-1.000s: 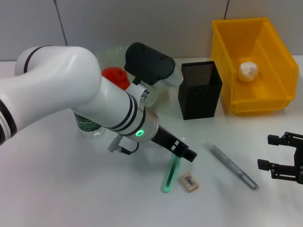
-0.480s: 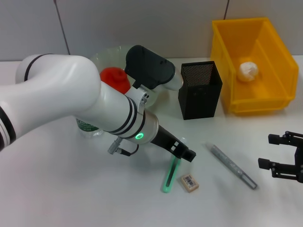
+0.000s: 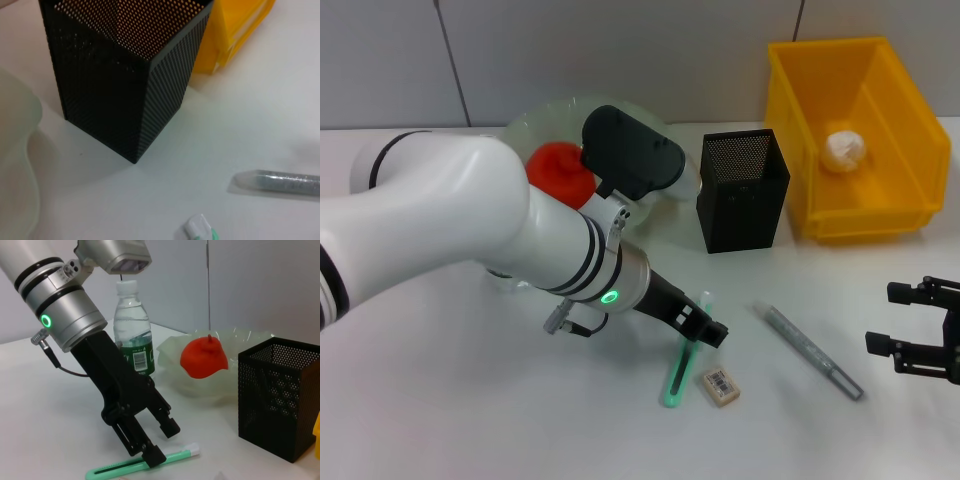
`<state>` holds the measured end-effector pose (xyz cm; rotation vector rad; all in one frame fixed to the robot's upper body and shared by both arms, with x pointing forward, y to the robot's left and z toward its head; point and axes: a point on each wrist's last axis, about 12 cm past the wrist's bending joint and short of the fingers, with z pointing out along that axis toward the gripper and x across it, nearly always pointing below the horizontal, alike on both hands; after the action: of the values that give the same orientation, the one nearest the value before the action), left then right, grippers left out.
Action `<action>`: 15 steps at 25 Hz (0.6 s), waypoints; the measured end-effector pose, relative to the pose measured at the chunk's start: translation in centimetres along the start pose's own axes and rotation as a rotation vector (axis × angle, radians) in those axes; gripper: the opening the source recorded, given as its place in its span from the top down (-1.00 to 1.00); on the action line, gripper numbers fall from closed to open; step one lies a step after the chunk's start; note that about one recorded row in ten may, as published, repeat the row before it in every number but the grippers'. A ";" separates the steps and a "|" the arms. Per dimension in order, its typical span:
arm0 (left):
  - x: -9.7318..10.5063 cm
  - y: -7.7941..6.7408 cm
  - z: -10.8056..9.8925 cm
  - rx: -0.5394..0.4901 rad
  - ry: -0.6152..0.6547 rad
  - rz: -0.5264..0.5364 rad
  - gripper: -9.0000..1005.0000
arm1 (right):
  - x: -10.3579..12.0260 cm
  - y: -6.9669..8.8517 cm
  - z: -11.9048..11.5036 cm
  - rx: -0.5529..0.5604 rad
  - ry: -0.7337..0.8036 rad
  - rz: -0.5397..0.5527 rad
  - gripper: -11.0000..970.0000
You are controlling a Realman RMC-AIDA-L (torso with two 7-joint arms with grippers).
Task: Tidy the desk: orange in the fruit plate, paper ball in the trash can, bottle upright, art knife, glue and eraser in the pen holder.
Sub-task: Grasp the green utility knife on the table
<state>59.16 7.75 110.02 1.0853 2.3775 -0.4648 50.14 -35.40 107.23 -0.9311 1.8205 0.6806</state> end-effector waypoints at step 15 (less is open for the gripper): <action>0.3 -0.2 0.2 -0.005 -0.013 0.022 -0.42 | -0.3 -0.2 0.2 0.000 -0.005 -0.002 -0.51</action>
<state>58.94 7.72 109.75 1.1020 2.3521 -0.4570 50.50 -35.25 107.44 -0.9300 1.8148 0.6813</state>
